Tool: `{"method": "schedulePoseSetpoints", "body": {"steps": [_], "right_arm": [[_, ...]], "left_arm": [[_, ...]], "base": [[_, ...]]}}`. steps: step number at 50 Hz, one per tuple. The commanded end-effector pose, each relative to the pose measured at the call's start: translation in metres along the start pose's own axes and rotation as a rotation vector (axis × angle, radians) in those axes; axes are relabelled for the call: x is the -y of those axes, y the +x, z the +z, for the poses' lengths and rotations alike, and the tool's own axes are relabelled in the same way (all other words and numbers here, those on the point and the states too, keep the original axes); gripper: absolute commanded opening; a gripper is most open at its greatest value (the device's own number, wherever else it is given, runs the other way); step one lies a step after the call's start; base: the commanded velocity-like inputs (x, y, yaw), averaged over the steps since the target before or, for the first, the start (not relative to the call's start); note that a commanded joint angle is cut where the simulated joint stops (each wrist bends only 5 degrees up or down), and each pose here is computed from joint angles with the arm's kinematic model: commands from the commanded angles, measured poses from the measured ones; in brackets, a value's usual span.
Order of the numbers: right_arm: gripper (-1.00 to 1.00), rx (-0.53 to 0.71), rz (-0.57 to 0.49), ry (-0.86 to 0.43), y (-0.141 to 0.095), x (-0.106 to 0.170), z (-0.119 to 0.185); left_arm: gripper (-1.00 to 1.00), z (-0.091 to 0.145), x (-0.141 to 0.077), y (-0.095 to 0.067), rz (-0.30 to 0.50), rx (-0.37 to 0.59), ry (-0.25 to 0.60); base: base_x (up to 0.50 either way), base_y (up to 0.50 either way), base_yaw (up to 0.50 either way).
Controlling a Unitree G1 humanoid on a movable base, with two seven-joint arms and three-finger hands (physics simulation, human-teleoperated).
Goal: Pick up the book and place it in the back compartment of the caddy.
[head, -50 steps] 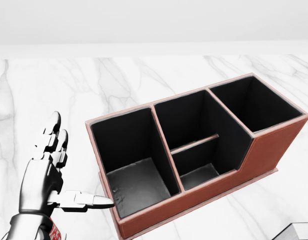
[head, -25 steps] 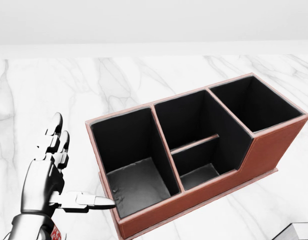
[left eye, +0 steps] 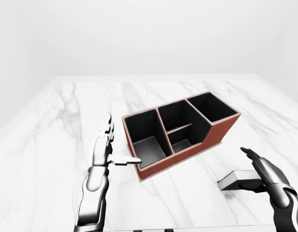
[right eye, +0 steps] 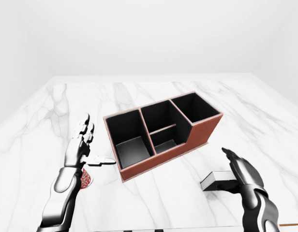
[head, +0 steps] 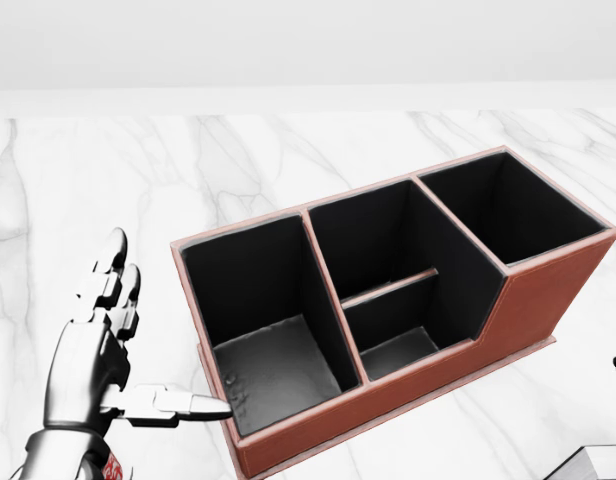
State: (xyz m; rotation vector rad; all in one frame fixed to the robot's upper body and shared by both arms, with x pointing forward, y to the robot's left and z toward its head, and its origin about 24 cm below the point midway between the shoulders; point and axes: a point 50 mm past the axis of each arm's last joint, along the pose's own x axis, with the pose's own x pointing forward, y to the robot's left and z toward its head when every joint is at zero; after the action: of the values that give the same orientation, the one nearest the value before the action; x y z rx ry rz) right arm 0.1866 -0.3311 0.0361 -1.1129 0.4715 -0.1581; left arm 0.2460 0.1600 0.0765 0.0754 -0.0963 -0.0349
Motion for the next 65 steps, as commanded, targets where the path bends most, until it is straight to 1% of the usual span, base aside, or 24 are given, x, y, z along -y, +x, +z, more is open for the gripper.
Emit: {"method": "schedulePoseSetpoints", "body": {"steps": [1, 20, 30, 40, 48, 56, 59, 65], "right_arm": [[-1.00, -0.017, 0.031, -0.003, -0.002, -0.006, -0.005], [-1.00, -0.001, 0.013, 0.002, -0.001, -0.002, 0.000], [-1.00, 0.029, 0.004, -0.005, -0.004, 0.003, 0.008], [-1.00, 0.079, -0.007, -0.022, -0.006, 0.011, 0.023], [-1.00, 0.136, -0.023, -0.051, -0.008, 0.024, 0.040], [-1.00, 0.167, -0.026, -0.080, -0.008, 0.028, 0.051], [-1.00, 0.192, -0.031, -0.103, -0.009, 0.032, 0.059], [-1.00, 0.220, -0.027, -0.133, -0.011, 0.032, 0.070]], "left_arm": [[1.00, -0.001, 0.001, -0.001, -0.001, -0.004, 0.000], [1.00, -0.002, 0.001, 0.000, 0.000, -0.010, 0.003], [1.00, -0.006, 0.002, -0.001, -0.003, -0.024, 0.005], [1.00, -0.004, 0.002, -0.001, -0.002, -0.017, 0.006], [1.00, -0.006, 0.002, 0.000, -0.002, -0.025, 0.006], [1.00, -0.006, 0.002, 0.000, -0.002, -0.025, 0.006], [1.00, -0.005, 0.002, 0.000, -0.002, -0.022, 0.006], [1.00, -0.004, 0.002, 0.000, -0.003, -0.019, 0.007]], "base": [[0.00, 0.00, 0.00], [0.00, 0.00, 0.00], [0.00, 0.00, 0.00], [0.00, 0.00, 0.00], [0.00, 0.00, 0.00], [0.00, 0.00, 0.00], [0.00, 0.00, 0.00], [0.00, 0.00, 0.00]]}}
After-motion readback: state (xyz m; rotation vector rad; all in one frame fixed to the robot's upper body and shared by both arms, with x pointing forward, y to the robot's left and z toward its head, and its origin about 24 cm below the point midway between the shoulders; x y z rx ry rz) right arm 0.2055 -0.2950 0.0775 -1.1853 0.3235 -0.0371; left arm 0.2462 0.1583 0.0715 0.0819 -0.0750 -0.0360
